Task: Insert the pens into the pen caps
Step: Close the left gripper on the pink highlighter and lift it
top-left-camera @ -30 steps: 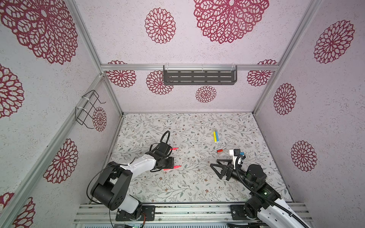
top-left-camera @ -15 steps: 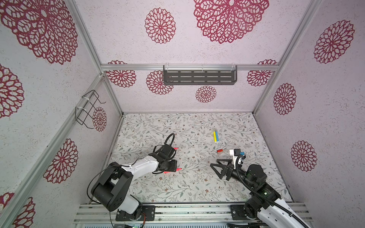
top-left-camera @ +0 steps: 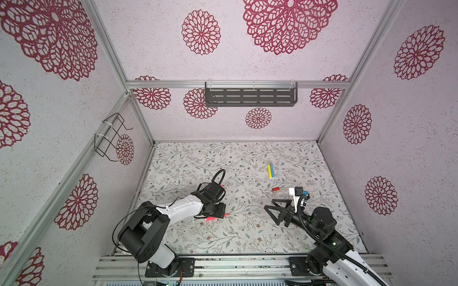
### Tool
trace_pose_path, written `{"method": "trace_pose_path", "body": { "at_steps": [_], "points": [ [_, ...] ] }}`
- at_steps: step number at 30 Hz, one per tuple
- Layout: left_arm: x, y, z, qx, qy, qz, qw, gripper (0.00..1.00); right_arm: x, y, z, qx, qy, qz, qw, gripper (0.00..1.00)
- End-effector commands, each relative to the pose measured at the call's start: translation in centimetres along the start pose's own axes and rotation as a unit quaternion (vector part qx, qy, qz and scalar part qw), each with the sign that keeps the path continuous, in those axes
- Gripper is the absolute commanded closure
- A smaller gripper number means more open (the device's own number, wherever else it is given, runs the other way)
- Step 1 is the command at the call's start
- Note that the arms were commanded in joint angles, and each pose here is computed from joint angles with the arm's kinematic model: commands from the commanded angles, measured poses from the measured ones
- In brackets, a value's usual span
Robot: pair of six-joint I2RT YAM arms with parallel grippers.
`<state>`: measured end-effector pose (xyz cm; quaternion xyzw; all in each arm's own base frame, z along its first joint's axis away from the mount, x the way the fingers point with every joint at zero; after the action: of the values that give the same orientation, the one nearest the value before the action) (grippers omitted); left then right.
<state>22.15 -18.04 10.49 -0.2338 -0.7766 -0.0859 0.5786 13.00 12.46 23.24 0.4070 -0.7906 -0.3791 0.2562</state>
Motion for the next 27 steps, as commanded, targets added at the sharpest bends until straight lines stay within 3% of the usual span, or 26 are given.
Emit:
{"method": "trace_pose_path", "body": {
  "at_steps": [1, 15, 27],
  "points": [
    [0.0, -0.3, 0.0, -0.015, 0.013, -0.008, 1.000, 0.40, 0.2, 0.7, -0.3, 0.003, -0.008, -0.019, 1.000, 0.01],
    [-0.7, -1.5, 1.2, -0.031, 0.042, -0.019, 0.998, 0.41, 0.2, 0.5, -0.1, 0.003, -0.006, -0.017, 1.000, 0.01],
    [-1.3, -2.6, 3.0, -0.033, 0.068, -0.038, 0.996, 0.51, 0.3, 0.3, -0.1, 0.001, -0.011, -0.005, 1.000, 0.02]
  ]
}}
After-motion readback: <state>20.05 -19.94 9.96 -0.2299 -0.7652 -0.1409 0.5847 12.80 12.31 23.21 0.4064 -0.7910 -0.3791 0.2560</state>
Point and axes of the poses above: each gripper's point midway between its finger pads, its own x axis back along the fingers, its own y axis along the line the jaws close on, z = x × y, the point moved 9 cm from there along x, back along the fingers, and after that the axes turned 14 degrees about -x, right-handed, at the moved point
